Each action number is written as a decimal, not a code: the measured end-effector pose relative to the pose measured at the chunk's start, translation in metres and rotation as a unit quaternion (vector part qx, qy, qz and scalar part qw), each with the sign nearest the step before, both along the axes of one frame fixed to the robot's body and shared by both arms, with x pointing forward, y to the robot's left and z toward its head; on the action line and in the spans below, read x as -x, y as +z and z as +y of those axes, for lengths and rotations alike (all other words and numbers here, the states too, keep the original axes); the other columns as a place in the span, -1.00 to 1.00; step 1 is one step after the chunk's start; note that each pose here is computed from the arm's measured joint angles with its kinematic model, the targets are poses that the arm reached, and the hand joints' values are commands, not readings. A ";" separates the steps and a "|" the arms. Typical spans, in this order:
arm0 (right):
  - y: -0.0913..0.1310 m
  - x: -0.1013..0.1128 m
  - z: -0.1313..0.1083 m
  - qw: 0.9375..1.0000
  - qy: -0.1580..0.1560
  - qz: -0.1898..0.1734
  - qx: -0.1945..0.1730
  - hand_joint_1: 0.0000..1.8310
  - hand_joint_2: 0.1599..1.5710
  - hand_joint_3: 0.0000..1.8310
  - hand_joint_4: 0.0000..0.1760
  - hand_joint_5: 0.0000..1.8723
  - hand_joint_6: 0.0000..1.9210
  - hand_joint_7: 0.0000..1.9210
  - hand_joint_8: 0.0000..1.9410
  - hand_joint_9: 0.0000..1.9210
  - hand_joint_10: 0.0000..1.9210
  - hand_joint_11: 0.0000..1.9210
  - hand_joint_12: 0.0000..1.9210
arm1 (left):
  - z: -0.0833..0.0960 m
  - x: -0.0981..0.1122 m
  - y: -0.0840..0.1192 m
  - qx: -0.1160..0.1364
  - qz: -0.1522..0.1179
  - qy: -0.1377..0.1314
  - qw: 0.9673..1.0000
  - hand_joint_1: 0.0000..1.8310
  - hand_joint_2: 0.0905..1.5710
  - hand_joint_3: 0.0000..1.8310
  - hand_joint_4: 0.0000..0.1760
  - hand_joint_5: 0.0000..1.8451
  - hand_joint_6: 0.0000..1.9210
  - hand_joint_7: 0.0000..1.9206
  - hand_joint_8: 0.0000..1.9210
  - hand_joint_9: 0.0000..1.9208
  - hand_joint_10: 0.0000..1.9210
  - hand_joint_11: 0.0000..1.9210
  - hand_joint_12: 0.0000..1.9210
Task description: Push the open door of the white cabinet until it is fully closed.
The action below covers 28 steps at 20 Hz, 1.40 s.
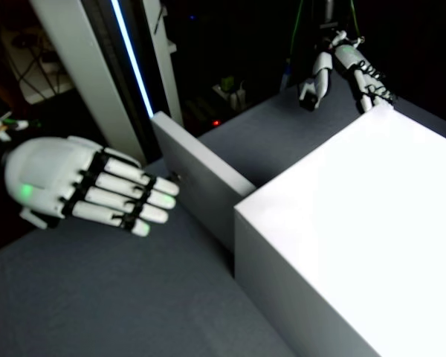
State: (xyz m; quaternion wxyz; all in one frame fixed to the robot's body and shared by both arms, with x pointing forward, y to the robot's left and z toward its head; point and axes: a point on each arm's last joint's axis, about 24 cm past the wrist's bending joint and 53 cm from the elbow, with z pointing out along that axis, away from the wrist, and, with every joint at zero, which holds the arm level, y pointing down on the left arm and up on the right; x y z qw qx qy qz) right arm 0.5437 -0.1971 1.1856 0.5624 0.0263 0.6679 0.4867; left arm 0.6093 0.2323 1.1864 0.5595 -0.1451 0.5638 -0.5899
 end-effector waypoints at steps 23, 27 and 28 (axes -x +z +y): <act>-0.007 -0.009 0.087 0.992 0.121 -0.004 -0.030 -0.78 0.71 -1.00 -1.00 -0.67 -1.00 -0.75 -1.00 -0.95 -0.48 -1.00 0.24 | 0.024 0.007 0.000 0.011 -0.003 0.034 0.999 -0.64 0.83 -1.00 -1.00 -0.81 -1.00 -0.94 -1.00 -0.95 -1.00 -1.00 -0.81; -0.001 -0.015 0.101 0.990 0.132 -0.015 -0.041 -0.74 0.70 -1.00 -1.00 -0.74 -1.00 -0.79 -1.00 -1.00 -0.39 -1.00 0.24 | 0.027 0.009 -0.001 0.012 -0.004 0.037 0.999 -0.69 0.83 -1.00 -1.00 -0.82 -1.00 -0.94 -1.00 -0.93 -1.00 -1.00 -0.61; 0.001 -0.015 0.106 0.989 0.139 -0.018 -0.043 -0.75 0.69 -1.00 -1.00 -0.74 -1.00 -0.80 -1.00 -1.00 -0.44 -1.00 0.18 | 0.029 0.009 -0.001 0.013 -0.003 0.041 0.999 -0.71 0.83 -1.00 -1.00 -0.82 -1.00 -0.95 -1.00 -0.94 -1.00 -1.00 -0.60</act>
